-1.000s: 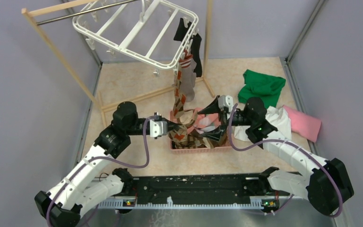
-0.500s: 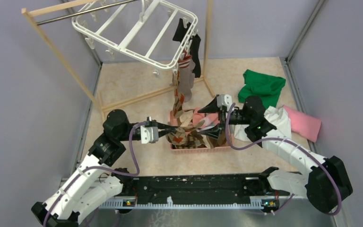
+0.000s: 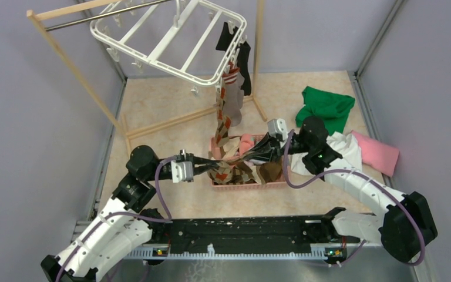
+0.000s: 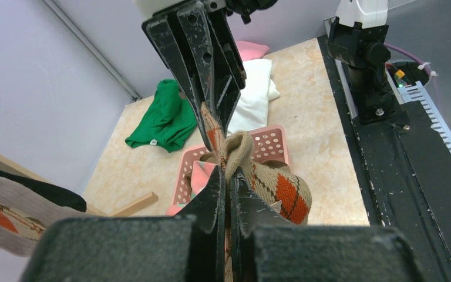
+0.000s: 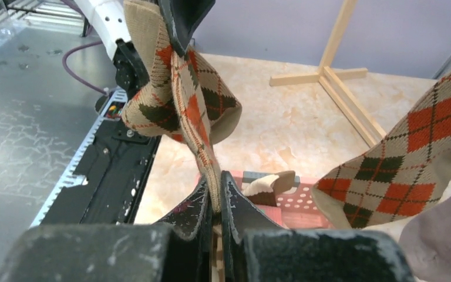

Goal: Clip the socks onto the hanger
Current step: Adjust the sock.

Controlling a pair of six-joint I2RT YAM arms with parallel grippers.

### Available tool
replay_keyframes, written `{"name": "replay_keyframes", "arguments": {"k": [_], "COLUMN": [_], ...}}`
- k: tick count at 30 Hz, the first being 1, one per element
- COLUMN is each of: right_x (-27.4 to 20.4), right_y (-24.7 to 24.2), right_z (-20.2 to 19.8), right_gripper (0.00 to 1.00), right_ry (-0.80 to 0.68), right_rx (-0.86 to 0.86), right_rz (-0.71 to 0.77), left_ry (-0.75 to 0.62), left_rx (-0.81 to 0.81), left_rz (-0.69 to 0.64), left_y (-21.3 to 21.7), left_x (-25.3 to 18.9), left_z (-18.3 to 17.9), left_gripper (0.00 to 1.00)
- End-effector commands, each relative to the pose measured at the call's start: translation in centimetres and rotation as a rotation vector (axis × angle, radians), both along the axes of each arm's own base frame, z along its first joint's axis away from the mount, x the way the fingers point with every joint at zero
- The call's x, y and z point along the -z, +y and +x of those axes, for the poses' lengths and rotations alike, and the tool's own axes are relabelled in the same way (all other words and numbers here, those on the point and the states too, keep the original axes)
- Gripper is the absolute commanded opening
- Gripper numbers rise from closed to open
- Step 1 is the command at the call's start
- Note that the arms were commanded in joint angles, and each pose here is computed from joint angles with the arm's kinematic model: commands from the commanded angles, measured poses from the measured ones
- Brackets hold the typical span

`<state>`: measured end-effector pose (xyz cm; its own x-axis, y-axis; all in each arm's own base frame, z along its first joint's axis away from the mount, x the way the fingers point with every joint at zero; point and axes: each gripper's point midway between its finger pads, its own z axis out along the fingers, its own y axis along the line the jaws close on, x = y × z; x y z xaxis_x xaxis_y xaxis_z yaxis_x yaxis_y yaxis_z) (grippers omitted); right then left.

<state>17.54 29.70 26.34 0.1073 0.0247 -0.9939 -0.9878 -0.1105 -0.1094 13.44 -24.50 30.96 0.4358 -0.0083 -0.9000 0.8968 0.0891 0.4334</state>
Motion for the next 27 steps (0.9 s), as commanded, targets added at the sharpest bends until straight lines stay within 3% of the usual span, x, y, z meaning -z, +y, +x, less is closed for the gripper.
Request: {"name": "replay_keyframes", "arguments": {"k": [1, 2, 3, 6, 7, 10, 14, 16, 20, 27], "right_x": [-1.8, -2.0, -2.0, -1.4, -1.3, -1.8, -1.2, -1.2, -1.5, -1.6], "right_y": [0.2, 0.1, 0.1, -0.4, -0.6, -1.2, -1.9, -1.9, -1.4, -1.5], "right_z": [0.0, 0.2, 0.3, 0.9, 1.2, 2.2, 3.3, 4.0, 4.7, 5.0], "right_gripper": [0.00, 0.00, 0.00, 0.00, 0.00, 0.00, 0.00, 0.00, 0.00, 0.00], "right_ry": [-0.089, -0.096, -0.097, -0.099, -0.114, -0.173, -0.158, -0.122, -0.067, -0.139], "right_rx": [-0.042, -0.040, -0.041, -0.029, -0.022, 0.004, 0.025, 0.035, 0.037, 0.050], "right_rz": [-0.014, -0.023, -0.037, -0.127, -0.159, -0.252, -0.384, -0.428, -0.449, -0.474], "left_ry": [-0.020, -0.007, 0.010, 0.073, 0.095, 0.180, 0.271, 0.313, 0.397, 0.439], "left_rx": [-0.015, -0.031, -0.055, -0.167, -0.213, -0.366, -0.432, -0.414, -0.352, -0.297], "left_rz": [-0.039, -0.035, -0.029, -0.014, -0.009, -0.016, -0.020, -0.050, -0.164, -0.199], "left_y": [0.1, 0.2, 0.3, 1.0, 1.4, 2.7, 3.1, 2.6, 1.1, -0.7], "left_x": [-0.3, 0.2, 0.8, 2.3, 2.7, 3.1, 1.8, 0.9, -1.3, -1.7], "left_z": [0.0, 0.3, 0.6, 2.1, 2.7, 4.6, 5.4, 5.5, 5.6, 6.7], "left_gripper": [0.00, 0.00, 0.08, 0.47, 0.55, 0.74, 0.90, 0.95, 0.96, 0.87]}}
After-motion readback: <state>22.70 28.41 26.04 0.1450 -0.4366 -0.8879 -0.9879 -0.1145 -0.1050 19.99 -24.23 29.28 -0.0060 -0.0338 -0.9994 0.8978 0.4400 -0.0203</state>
